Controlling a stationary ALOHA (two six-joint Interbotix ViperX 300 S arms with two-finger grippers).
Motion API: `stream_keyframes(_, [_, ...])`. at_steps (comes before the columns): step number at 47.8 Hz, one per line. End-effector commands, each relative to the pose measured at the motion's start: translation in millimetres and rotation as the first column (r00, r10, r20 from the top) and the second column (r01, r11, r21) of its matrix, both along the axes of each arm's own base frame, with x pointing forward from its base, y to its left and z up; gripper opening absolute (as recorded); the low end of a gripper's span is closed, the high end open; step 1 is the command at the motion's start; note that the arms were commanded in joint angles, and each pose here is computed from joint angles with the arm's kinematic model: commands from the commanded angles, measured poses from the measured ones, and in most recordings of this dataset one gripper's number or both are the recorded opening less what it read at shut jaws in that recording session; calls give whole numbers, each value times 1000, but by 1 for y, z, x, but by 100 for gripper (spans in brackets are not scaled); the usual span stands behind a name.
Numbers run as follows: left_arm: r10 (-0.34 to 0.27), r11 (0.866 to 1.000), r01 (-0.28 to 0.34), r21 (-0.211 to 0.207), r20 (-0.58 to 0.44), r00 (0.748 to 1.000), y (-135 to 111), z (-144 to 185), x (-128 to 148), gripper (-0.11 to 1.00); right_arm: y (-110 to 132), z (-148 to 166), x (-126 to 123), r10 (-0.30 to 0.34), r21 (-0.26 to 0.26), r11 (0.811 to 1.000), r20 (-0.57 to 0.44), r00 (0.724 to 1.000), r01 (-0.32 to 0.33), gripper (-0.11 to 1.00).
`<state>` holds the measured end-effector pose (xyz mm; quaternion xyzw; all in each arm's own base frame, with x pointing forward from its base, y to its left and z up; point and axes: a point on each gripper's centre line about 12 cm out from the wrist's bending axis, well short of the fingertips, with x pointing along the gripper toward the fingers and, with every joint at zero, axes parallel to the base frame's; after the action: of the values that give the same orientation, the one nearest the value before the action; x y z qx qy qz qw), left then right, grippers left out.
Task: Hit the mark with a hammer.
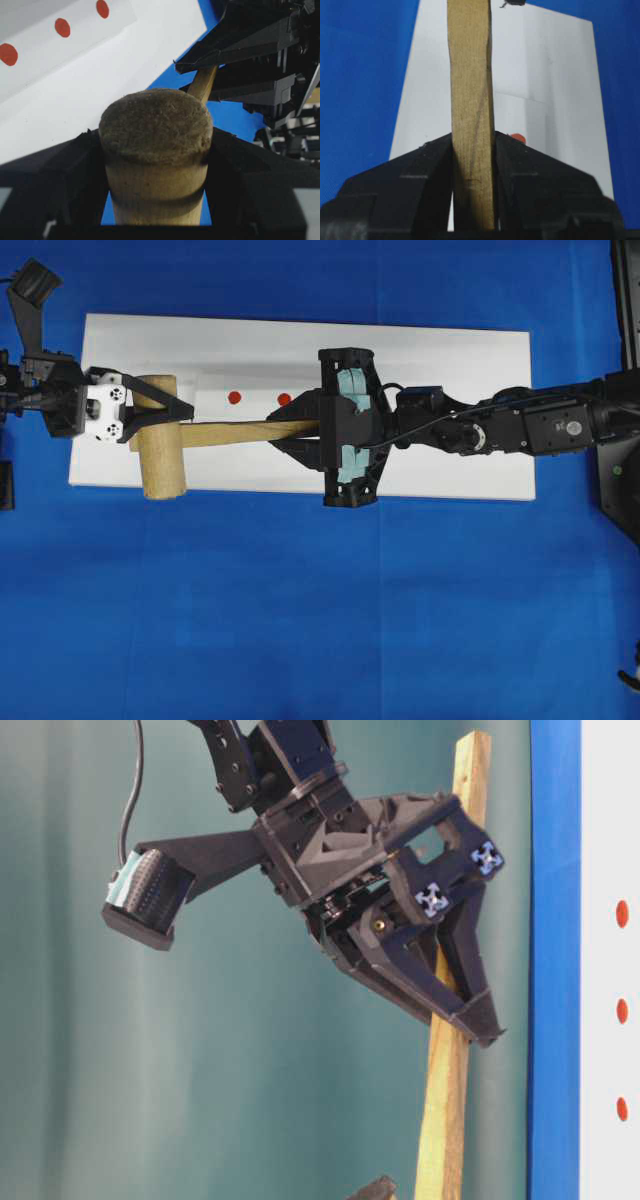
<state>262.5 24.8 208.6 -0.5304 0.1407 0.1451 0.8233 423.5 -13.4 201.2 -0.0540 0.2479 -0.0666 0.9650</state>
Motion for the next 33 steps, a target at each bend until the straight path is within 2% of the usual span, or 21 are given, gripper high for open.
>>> stream_keyframes(1, [6,1000,-5,-2,40,999,1,12,5,46,1,16,5,0,3,1000,42,999,0,9])
stream_keyframes(9, [8,1000,-8,-7,44,999,1,13,6,48,1,15,5,1,6,1000,40,999,-2,9])
stream_keyframes(16, [13,1000,-13,-20,47,999,1,14,6,84,2,15,5,4,7,1000,40,999,-4,9])
stream_keyframes(19, [16,1000,-15,-27,47,999,1,14,6,92,2,15,5,3,8,1000,40,999,-4,9])
stream_keyframes(33, [18,999,-17,-34,38,999,0,15,-4,91,5,22,-7,5,20,1000,53,999,-6,9])
